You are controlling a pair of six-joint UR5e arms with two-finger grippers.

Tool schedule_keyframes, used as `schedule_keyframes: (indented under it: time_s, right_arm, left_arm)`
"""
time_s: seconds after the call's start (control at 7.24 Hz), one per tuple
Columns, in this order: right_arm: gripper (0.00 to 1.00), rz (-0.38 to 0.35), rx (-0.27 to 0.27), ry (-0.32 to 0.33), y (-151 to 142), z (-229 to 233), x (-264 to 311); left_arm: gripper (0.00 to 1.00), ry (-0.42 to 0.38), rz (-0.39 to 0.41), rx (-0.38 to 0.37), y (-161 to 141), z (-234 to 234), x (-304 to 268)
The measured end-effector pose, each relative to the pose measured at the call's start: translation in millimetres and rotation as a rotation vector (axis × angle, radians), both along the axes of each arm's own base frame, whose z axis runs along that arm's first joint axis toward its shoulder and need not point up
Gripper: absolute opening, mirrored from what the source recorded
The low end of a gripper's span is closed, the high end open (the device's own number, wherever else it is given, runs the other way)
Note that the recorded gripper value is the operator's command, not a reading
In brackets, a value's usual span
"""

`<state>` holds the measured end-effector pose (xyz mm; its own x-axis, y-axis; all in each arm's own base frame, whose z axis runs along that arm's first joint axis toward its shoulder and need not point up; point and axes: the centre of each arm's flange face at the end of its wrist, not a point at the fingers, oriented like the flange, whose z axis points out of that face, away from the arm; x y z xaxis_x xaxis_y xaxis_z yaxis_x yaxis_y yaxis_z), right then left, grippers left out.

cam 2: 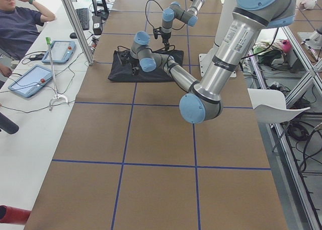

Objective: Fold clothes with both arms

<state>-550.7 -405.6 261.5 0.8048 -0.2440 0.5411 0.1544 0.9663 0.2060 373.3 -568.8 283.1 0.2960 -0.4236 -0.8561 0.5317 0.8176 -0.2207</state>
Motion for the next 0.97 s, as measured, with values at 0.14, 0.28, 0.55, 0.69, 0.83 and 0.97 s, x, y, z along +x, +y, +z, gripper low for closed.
schedule_keyframes:
  time_s: [0.14, 0.28, 0.55, 0.69, 0.83, 0.97]
  right_arm:
    - [1.00, -0.006, 0.002, 0.008, -2, 2, -3]
    - [1.00, -0.011, 0.001, 0.021, -6, 7, -5]
    - [1.00, -0.011, -0.011, 0.040, -12, 18, -4]
    - [1.00, -0.009, -0.015, 0.045, -14, 22, -3]
    - [1.00, -0.010, -0.017, 0.050, -15, 25, -2]
    - [1.00, -0.014, -0.014, 0.054, -17, 26, -1]
  left_arm:
    - [1.00, 0.000, 0.000, 0.000, 0, 0, 0]
    - [1.00, 0.000, 0.001, -0.001, -1, 0, 1]
    - [1.00, 0.001, 0.001, -0.001, -1, 0, 1]
    - [1.00, 0.001, 0.002, 0.000, -1, -1, 1]
    - [1.00, 0.001, 0.002, -0.001, 0, -1, 1]
    - [1.00, 0.001, 0.003, -0.001, 0, -1, 2]
